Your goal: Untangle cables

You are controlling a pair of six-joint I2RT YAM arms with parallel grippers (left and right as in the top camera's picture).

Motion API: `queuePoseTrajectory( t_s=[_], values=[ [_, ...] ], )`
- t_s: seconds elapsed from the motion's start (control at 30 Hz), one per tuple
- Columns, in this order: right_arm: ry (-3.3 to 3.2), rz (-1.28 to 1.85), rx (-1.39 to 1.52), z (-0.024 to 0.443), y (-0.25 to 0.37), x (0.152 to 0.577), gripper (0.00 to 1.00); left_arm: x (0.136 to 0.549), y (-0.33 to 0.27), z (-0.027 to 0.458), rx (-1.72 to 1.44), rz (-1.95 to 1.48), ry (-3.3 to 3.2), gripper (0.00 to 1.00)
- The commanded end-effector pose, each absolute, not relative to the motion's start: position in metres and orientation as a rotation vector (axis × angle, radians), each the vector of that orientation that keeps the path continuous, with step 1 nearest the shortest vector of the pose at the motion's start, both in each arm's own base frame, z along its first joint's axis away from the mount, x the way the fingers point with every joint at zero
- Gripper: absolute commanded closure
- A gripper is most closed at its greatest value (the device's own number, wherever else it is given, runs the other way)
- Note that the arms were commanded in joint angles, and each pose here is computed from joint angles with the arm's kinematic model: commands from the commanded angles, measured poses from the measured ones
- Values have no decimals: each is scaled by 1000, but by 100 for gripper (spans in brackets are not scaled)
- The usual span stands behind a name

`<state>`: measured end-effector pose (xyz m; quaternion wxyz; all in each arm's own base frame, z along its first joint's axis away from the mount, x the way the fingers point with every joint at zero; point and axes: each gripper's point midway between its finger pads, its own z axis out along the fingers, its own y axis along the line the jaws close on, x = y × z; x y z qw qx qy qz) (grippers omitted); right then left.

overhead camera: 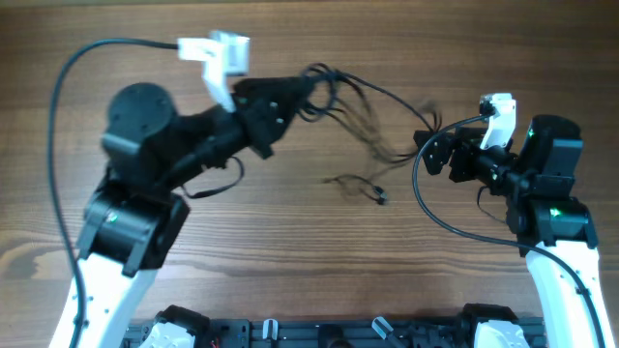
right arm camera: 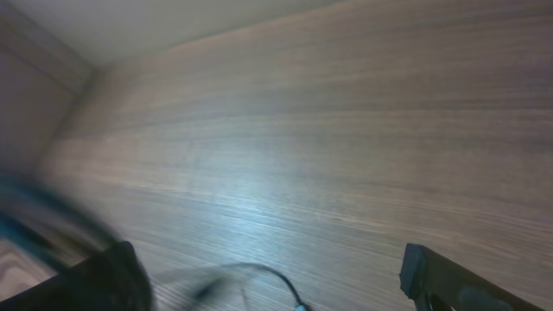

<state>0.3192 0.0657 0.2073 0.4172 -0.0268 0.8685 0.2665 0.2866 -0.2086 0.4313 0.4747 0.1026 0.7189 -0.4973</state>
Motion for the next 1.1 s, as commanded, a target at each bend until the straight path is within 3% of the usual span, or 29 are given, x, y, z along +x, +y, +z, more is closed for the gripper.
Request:
queuePoseTrajectory(
  t_s=[0.0, 0.17, 0.27, 0.4, 0.53, 0.8, 1.07],
  values=[
    [2191, 639, -87, 201, 62, 320, 0, 278, -180, 463, 226, -1142, 1648, 96],
    [2100, 790, -262, 220, 87, 311, 0, 281, -176, 456, 202, -1131, 1679, 96],
    [1916, 884, -481, 256, 110, 294, 0, 282, -177, 451, 226, -1107, 1695, 96],
    [1777, 888, -548, 294, 117, 273, 0, 287, -180, 436, 226, -1115, 1753, 96],
    [1678, 865, -551, 327, 119, 251, 0, 277, -212, 420, 445, -1175, 1768, 96],
    [1563, 881, -721, 340, 132, 228, 1, 232, -309, 375, 1011, -1164, 1651, 96],
    [1661, 865, -523, 336, 119, 247, 0, 229, -335, 362, 1080, -1189, 1630, 96]
  ],
)
